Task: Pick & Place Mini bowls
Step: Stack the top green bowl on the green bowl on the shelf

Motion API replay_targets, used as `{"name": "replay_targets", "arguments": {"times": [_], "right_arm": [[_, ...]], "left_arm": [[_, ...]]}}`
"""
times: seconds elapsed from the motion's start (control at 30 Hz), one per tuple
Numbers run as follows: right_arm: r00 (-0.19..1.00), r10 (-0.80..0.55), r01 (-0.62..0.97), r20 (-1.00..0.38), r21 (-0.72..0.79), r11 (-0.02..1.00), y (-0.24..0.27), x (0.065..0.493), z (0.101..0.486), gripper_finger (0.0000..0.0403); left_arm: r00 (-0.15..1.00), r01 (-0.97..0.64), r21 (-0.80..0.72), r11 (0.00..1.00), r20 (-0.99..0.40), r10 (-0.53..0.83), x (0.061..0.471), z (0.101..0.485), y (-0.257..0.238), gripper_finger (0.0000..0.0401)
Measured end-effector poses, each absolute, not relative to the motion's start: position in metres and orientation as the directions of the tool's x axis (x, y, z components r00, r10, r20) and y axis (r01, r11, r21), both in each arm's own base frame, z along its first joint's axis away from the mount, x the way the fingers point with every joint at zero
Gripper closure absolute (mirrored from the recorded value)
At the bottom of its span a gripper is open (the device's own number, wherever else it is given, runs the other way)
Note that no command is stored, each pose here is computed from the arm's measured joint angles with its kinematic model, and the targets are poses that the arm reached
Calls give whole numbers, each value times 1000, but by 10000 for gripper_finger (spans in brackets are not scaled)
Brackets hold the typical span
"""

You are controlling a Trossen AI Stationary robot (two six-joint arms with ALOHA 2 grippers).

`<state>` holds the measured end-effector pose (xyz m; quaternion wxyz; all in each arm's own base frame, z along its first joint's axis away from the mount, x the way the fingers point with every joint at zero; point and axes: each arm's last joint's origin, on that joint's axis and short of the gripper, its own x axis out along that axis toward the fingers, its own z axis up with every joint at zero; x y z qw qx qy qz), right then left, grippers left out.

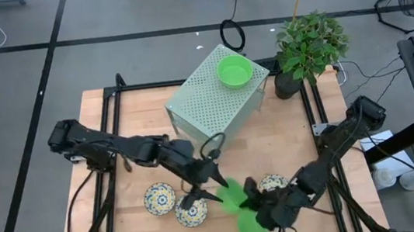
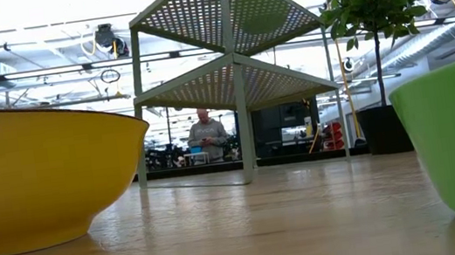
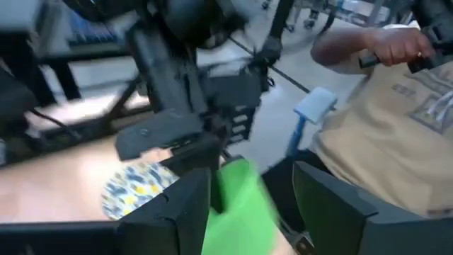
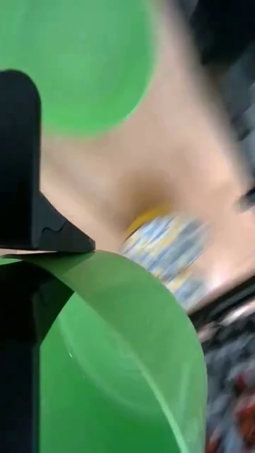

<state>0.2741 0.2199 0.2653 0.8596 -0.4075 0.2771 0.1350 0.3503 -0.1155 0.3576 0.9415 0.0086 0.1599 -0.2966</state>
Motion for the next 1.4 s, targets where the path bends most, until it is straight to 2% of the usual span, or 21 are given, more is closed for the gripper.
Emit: {"name": "replay_targets", "arguments": {"times": [0.17,0.4,0.47,0.6,0.77,0.83,0.9,1.0,1.07,1.13,1.3,1.4], "right_arm": [[832,-312,-257,-458,-819,513,211,257,273,403],[826,-533,12,-184,-939,344,192,254,315,403],[819,-560,89,-123,-938,336,181,256,337,403],[813,-582,288,8,-875,390,144,253,395,403],[730,-666,481,155,-809,339,83,236,457,403],[729,-661,532,176,-754,386,64,227,476,403],[794,-581,526,177,-680,511,51,217,490,403],[935,-324,350,143,-519,780,36,207,506,403],[973,-187,225,132,-406,886,27,209,515,403],[981,-165,191,103,-339,921,17,215,524,403],[944,-327,300,-36,-314,901,-5,233,551,403],[917,-379,326,-126,-315,892,-15,250,559,403]], "left_arm": [[840,446,-17,895,-336,-425,342,363,-117,191],[917,237,57,970,-344,-204,338,366,-112,210],[920,213,70,975,-351,-176,339,364,-111,217],[940,128,127,984,-333,-80,336,369,-107,230],[943,-19,168,986,-323,73,325,378,-98,246],[942,-40,174,984,-322,95,322,380,-95,252],[940,-55,184,981,-321,113,317,385,-91,257],[941,-73,183,980,-314,129,311,391,-87,264],[941,-77,192,978,-311,135,305,395,-83,268],[945,-78,191,979,-298,133,302,398,-81,269],[950,-80,192,978,-283,133,302,401,-80,261],[952,-79,194,978,-275,131,302,402,-79,254]]}}
